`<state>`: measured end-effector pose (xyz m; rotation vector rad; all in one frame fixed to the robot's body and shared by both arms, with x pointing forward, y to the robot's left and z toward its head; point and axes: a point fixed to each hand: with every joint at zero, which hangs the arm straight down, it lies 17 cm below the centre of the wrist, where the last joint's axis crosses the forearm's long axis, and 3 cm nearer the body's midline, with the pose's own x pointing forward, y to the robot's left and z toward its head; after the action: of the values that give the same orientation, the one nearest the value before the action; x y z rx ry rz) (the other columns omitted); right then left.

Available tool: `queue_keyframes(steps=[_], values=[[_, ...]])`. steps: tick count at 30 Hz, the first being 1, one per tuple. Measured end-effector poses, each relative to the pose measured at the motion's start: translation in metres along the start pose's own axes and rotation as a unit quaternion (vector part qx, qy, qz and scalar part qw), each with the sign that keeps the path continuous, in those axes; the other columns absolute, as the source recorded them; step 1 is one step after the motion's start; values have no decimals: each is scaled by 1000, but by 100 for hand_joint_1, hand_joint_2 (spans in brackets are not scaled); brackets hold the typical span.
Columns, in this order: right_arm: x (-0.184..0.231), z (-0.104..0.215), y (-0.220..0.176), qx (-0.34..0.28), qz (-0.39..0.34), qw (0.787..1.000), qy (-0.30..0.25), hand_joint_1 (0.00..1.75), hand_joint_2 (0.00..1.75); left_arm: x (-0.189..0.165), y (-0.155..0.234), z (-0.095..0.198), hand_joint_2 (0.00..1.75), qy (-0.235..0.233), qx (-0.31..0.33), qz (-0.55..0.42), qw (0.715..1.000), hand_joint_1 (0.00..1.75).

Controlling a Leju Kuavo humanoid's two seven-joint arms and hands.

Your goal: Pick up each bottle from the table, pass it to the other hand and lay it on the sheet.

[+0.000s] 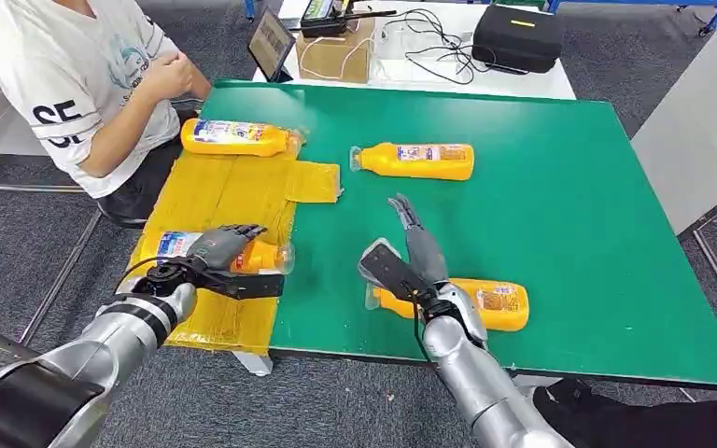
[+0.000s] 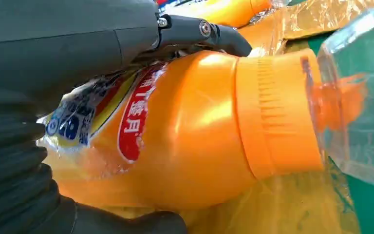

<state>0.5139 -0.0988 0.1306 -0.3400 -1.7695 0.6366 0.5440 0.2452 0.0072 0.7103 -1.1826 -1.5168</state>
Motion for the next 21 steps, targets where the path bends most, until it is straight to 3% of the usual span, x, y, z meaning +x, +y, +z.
queue_keyframes(steps=[8, 9, 13, 17, 21], values=[[-9, 5, -7, 7, 24, 1000, -1, 0, 175, -1, 1, 1, 175, -1, 10, 18, 1000, 0], [-10, 6, -6, 12, 30, 999, 0, 0, 175, 0, 1, 2, 0, -4, 16, 24, 1000, 0], [-27, 14, -4, 43, 85, 995, 7, 0, 175, 6, 13, 7, 0, -31, 81, 87, 992, 0], [-51, 28, -17, 49, 141, 989, 20, 0, 175, 4, 32, 21, 0, -59, 167, 211, 961, 0], [-63, 36, -27, 55, 162, 985, 29, 0, 175, -7, 40, 32, 0, -61, 206, 296, 931, 0]])
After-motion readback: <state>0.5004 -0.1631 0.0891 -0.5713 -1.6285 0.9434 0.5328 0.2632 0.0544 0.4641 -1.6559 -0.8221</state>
